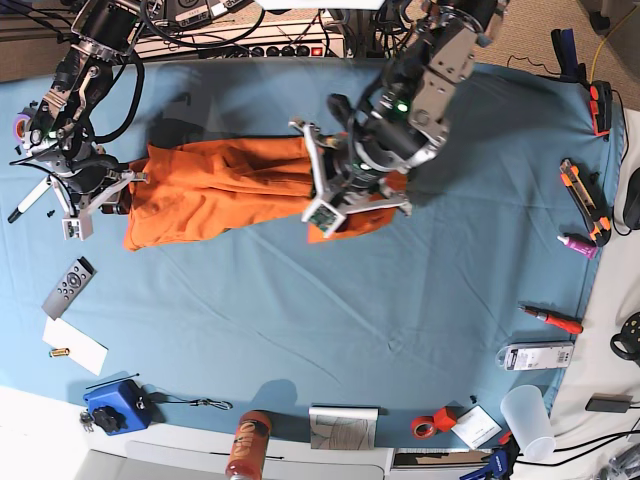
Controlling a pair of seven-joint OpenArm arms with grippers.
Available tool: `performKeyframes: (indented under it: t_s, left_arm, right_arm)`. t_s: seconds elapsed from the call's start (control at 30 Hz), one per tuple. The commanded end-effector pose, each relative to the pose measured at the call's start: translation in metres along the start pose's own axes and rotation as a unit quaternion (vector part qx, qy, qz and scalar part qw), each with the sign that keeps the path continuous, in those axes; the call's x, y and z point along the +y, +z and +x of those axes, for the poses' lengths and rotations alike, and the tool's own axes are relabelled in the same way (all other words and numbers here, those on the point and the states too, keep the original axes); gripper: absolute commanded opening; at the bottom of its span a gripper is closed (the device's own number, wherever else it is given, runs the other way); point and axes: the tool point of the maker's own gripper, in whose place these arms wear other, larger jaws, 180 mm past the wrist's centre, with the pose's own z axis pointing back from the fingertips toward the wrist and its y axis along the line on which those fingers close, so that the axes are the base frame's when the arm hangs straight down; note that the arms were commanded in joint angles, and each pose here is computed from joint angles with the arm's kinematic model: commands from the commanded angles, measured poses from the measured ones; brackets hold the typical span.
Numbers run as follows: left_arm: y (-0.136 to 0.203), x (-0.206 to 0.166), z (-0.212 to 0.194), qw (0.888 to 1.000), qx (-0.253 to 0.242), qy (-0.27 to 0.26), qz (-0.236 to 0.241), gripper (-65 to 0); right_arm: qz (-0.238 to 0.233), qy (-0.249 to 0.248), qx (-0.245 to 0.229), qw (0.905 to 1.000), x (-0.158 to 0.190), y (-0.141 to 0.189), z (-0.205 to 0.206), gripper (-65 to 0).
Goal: Layout the t-shirt on the table in an organized manner, then fold the t-shirt properly
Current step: 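Carry the folded end with the left gripper over the strip toward the right gripper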
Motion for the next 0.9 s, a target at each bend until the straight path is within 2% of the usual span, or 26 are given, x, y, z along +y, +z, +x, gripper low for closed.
performKeyframes:
  t_s: [0.0,0.1,0.13,0.23,0.27,0.3,0.47,0.57,0.67,0.73,0.8,0.87]
  left_arm:
    - [0.003,-0.003,0.019,0.999,-0.037,-0.008,0.001,-65.0]
    - [0.005,-0.010,0.036,0.996,-0.082,-0.018,-0.004,-65.0]
    - [0.006,-0.010,0.042,0.995,-0.098,-0.017,-0.005,-60.5]
    - [0.008,-0.011,0.051,0.992,-0.123,-0.016,-0.007,-37.4]
    - [0.008,-0.012,0.050,0.992,-0.122,-0.015,-0.009,-33.5]
    - [0.007,-0.013,0.049,0.993,-0.119,-0.012,-0.013,-32.3]
    - [0.011,-0.016,0.049,0.993,-0.114,-0.005,-0.024,-32.4]
    - [0.018,-0.003,0.053,0.994,-0.113,0.000,0.010,-35.6]
    - [0.022,0.017,0.054,0.991,-0.114,0.002,0.068,-44.5]
    - [0.023,0.028,0.049,0.990,-0.102,0.007,0.096,-54.0]
    - [0.021,0.031,0.043,0.990,-0.093,0.013,0.100,-64.8]
    - [0.012,0.026,0.034,0.993,-0.077,0.020,0.084,-65.0]
  right_arm:
    - [-0.005,0.008,-0.029,0.9995,-0.005,0.005,0.018,-49.9]
    - [-0.005,0.008,-0.029,0.9995,-0.005,0.005,0.018,-49.9]
    - [-0.005,0.008,-0.029,0.9995,-0.005,0.005,0.018,-49.9]
    - [-0.005,0.008,-0.028,0.9996,-0.005,0.005,0.018,-49.9]
    - [-0.005,0.008,-0.029,0.9995,-0.005,0.005,0.018,-49.9]
    - [-0.005,0.008,-0.029,0.9995,-0.005,0.005,0.018,-49.9]
    - [-0.005,0.008,-0.029,0.9995,-0.005,0.005,0.018,-49.9]
    - [-0.005,0.008,-0.029,0.9995,-0.005,0.005,0.018,-49.9]
    - [-0.005,0.008,-0.029,0.9995,-0.005,0.005,0.018,-49.9]
    - [-0.005,0.008,-0.029,0.9995,-0.005,0.005,0.018,-49.9]
    - [-0.005,0.008,-0.029,0.9995,-0.005,0.005,0.018,-49.9]
    - [-0.005,0.008,-0.029,0.9995,-0.005,0.005,0.018,-49.9]
